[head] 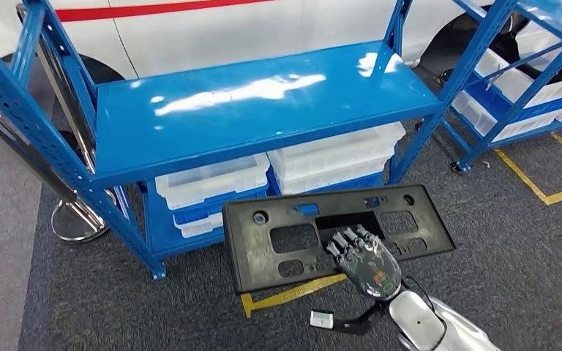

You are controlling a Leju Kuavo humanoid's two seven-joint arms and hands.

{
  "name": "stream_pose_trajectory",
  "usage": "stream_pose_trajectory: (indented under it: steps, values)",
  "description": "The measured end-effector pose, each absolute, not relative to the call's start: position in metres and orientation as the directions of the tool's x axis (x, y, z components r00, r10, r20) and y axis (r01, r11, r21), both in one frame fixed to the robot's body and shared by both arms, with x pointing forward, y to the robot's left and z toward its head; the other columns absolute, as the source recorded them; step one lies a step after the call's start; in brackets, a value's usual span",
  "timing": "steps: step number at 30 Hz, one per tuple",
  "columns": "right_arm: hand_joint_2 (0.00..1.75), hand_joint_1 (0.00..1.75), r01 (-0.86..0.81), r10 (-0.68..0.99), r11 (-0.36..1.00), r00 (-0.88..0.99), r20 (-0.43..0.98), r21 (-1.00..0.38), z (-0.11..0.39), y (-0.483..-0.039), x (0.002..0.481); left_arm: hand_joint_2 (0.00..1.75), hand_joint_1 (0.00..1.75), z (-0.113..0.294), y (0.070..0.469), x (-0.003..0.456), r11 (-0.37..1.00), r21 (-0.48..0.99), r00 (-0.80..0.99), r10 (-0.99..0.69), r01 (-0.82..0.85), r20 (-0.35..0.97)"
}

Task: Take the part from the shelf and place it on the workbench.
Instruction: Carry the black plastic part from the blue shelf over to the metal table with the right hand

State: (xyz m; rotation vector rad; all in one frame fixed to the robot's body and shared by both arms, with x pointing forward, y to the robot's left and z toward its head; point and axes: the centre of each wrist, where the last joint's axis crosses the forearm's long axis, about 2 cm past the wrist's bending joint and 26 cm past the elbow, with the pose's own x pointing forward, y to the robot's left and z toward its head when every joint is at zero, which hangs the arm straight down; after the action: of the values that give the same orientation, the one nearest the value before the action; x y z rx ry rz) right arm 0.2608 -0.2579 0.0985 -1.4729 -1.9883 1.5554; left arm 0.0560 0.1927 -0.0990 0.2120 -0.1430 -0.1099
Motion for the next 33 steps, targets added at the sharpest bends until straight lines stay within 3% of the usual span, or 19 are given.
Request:
stream_pose_trajectory:
  steps: [12,33]
  values:
    - [1.75,1.75,0.558,0.764,-0.055,-0.51,-0.394,-0.828,0.098,-0.255,0.262,1.75,0.0,-0.099,0.192,0.059,0.971,0.22,0.981,-0.123,0.088,0.151]
    - [1.75,1.75,0.503,0.815,0.001,-0.502,-0.291,-0.864,0.093,-0.239,0.269,1.75,0.0,-0.102,0.207,0.052,0.965,0.252,0.984,-0.106,0.068,0.14]
